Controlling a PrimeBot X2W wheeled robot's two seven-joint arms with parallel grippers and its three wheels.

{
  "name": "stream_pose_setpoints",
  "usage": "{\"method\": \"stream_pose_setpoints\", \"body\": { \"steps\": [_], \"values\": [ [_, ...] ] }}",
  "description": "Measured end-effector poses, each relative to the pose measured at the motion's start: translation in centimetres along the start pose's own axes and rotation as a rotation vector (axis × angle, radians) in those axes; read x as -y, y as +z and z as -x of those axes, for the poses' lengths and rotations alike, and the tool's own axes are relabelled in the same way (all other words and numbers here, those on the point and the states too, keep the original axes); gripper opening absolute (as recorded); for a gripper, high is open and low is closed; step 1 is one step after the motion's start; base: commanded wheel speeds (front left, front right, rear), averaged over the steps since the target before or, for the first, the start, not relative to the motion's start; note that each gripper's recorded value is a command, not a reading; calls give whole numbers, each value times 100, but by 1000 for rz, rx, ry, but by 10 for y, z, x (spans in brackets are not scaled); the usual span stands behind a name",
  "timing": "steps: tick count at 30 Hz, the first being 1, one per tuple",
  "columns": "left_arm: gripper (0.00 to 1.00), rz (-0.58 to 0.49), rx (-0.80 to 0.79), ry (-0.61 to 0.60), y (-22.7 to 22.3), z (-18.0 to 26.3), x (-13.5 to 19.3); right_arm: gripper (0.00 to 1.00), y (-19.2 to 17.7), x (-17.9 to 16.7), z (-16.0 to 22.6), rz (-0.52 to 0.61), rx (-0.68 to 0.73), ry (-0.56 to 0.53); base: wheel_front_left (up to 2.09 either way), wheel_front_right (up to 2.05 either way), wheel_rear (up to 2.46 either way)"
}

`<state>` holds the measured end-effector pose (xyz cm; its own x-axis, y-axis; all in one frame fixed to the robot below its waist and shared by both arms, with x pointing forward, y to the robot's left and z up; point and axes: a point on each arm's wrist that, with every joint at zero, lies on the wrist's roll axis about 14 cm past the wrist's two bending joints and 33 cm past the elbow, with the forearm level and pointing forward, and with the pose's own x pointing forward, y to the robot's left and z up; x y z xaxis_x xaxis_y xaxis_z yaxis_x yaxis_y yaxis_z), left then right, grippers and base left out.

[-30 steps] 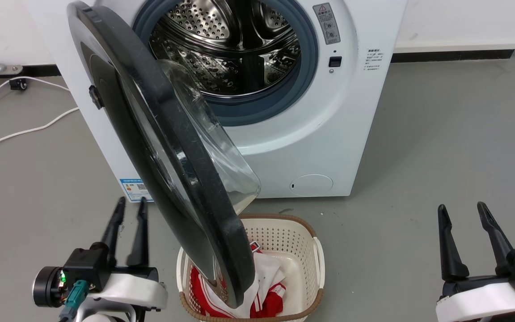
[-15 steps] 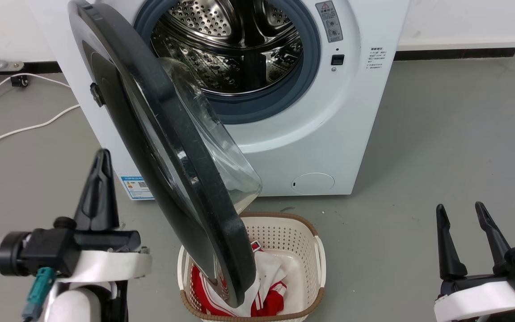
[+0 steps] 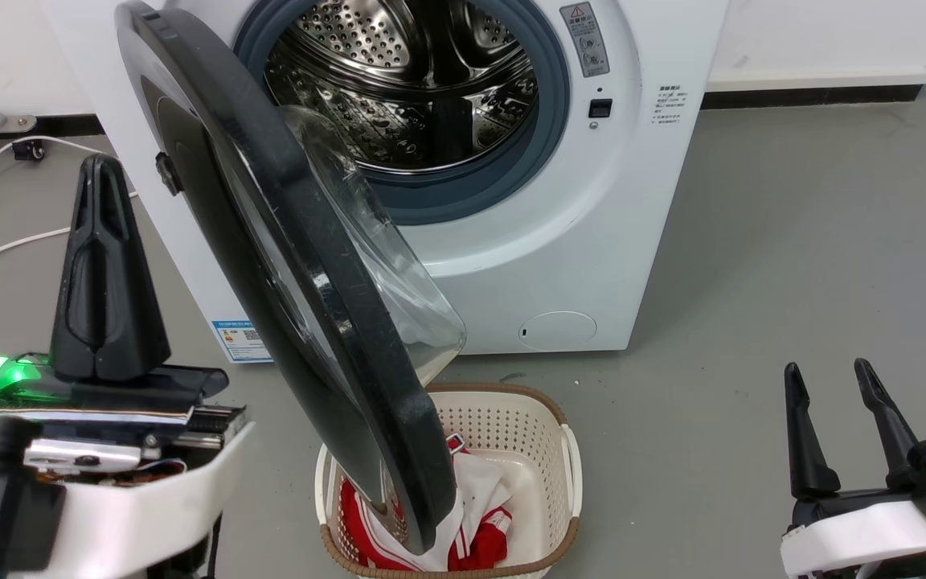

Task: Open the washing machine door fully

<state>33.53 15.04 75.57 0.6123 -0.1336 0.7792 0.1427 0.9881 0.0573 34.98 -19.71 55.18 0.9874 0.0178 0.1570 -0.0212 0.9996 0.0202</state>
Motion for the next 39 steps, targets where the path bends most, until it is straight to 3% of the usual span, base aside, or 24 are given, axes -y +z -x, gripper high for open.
{"method": "stream_pose_setpoints", "body": {
  "steps": [8,13,19,29,39],
  "values": [
    [0,143,31,-134,15,3,53,100,3,4,2,3,7,-12,0,0,0],
    [0,297,-123,-260,-3,23,103,100,4,5,5,3,8,-16,0,0,0],
    [0,365,-335,-368,-29,55,135,100,5,5,6,3,5,-17,0,0,0],
    [0,421,-760,-380,-87,128,150,100,1,4,8,-7,-9,-14,0,0,0],
    [0,403,-818,-285,-114,130,138,100,-7,1,3,-25,-30,-6,0,0,0]
  ]
}}
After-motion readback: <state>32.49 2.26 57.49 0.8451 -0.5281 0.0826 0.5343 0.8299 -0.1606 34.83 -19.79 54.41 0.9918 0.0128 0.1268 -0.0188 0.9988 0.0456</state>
